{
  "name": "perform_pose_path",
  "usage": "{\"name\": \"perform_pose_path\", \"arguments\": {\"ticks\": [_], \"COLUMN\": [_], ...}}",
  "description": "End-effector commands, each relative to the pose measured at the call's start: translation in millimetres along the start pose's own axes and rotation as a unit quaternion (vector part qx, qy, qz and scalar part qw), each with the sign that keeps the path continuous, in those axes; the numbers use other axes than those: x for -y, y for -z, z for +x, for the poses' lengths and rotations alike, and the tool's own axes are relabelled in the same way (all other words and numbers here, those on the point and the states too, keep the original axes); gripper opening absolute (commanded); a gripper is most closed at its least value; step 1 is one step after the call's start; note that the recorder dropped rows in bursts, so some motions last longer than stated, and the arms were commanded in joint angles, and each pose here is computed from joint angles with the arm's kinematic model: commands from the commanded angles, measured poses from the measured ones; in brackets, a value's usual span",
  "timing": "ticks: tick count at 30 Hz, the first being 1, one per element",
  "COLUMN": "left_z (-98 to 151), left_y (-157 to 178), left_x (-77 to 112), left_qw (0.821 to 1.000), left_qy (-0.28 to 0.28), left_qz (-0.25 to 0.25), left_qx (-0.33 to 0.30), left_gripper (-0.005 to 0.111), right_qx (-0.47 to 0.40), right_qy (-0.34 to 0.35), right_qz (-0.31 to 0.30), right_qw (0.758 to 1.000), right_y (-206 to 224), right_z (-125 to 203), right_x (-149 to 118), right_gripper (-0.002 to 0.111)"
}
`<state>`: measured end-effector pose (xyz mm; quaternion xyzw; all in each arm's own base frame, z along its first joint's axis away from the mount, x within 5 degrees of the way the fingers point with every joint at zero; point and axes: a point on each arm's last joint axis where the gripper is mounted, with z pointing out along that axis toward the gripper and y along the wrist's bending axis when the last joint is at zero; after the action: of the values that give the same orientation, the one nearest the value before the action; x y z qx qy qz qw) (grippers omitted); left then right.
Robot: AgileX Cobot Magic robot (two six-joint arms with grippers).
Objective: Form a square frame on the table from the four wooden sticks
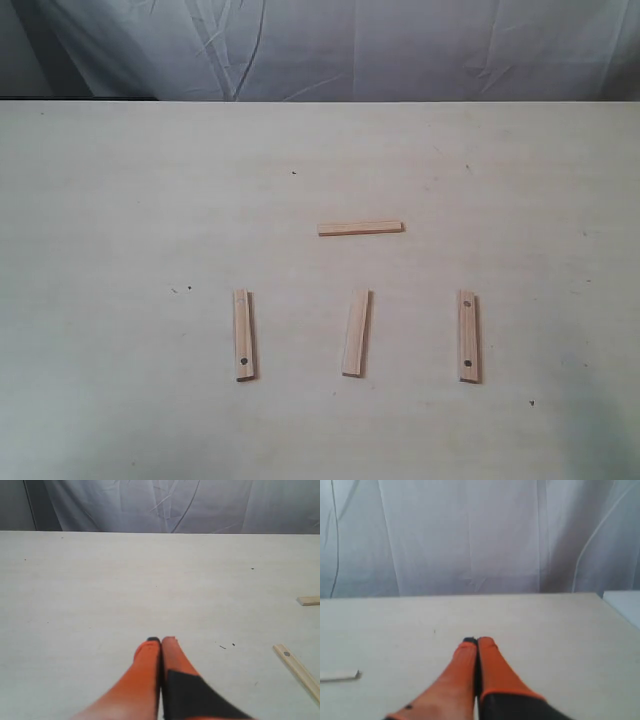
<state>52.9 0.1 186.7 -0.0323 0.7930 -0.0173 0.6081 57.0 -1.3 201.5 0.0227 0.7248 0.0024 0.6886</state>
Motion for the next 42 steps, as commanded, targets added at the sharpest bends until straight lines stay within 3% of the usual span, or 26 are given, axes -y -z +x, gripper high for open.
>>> {"name": "perform_pose_path", "arguments": {"ticks": [1, 9, 18, 24, 31, 35, 42], "left_z": [0, 0, 0, 0, 0, 0, 0], "left_y": [0, 0, 0, 0, 0, 0, 0], "left_x": [-0.1, -0.2, -0.2, -0.2, -0.2, -0.2, -0.2], "left_qw": [1.000, 1.000, 1.000, 1.000, 1.000, 1.000, 1.000], "left_qy": [-0.001, -0.002, -0.002, -0.002, -0.002, -0.002, -0.002], "left_qz": [0.000, -0.001, -0.001, -0.001, -0.001, -0.001, -0.001], "left_qx": [0.005, 0.005, 0.005, 0.005, 0.005, 0.005, 0.005], "left_gripper": [0.000, 0.000, 0.000, 0.000, 0.000, 0.000, 0.000], "right_qx": [0.102, 0.162, 0.161, 0.095, -0.107, -0.128, -0.124], "right_qy": [0.000, 0.000, 0.005, 0.019, 0.002, -0.048, -0.050], "right_qz": [0.005, 0.006, 0.007, 0.004, -0.009, -0.025, -0.020], "right_qw": [0.995, 0.987, 0.987, 0.995, 0.994, 0.990, 0.991], "right_y": [2, 5, 5, 2, -17, -33, -46], "right_z": [-18, -28, -28, -53, -95, -112, -114], "right_x": [1, 1, 1, -1, -5, -10, -9], "right_gripper": [-0.001, -0.001, -0.001, -0.001, -0.001, -0.001, -0.001]}}
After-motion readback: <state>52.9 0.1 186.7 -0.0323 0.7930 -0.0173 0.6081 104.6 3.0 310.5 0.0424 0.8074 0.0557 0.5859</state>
